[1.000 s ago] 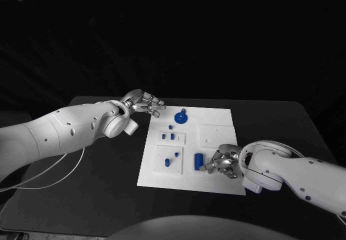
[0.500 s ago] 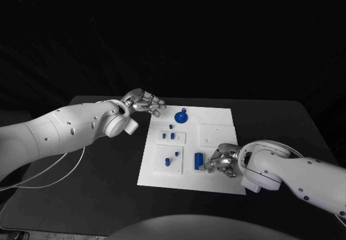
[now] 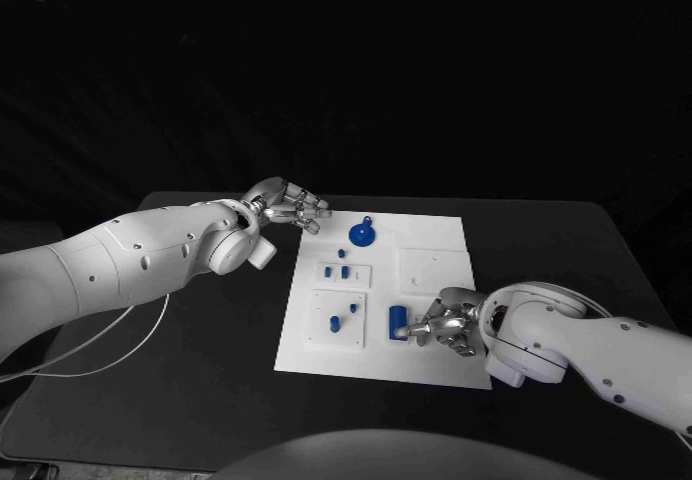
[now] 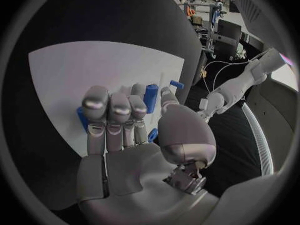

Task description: Assemble the parts on the task board

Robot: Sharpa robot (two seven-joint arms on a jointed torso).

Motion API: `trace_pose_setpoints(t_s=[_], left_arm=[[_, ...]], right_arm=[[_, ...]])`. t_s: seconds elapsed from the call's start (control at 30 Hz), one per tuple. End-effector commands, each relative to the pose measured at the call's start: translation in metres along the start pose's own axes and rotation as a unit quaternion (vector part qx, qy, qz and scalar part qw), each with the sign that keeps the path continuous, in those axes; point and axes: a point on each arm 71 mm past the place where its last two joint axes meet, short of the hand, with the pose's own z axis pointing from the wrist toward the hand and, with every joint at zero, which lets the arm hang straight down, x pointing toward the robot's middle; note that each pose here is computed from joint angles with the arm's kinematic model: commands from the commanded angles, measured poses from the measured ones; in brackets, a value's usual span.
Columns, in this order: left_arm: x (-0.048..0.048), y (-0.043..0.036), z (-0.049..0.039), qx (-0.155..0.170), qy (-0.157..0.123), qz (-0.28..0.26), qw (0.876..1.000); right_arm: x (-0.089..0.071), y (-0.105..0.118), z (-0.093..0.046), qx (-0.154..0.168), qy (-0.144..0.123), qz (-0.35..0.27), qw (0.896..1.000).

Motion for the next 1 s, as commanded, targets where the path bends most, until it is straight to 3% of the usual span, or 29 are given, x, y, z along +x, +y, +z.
trace_pose_setpoints(t_s=[0.03,0.3,0.5,0.77,1.0], left_arm=[[0.0002,-0.0008,0.0003,0.005,0.004,-0.004,1.0],[0.0,-0.0006,0.0008,0.006,0.005,-0.004,1.0],[0.0005,-0.0008,0.0008,0.006,0.005,-0.004,1.0],[0.0018,-0.0023,-0.001,0.013,0.004,-0.004,1.0],[0.0021,-0.0033,-0.0022,0.018,0.002,-0.004,1.0]], right_arm=[[-0.001,0.003,-0.004,-0.023,0.007,0.018,1.0],[-0.018,0.004,-0.012,-0.055,0.01,0.052,0.997],[-0.04,-0.007,-0.016,-0.052,0.0,0.059,0.997],[-0.072,-0.04,-0.022,0.003,-0.019,0.021,1.0],[-0.081,-0.059,-0.025,0.049,-0.023,-0.027,0.998]])
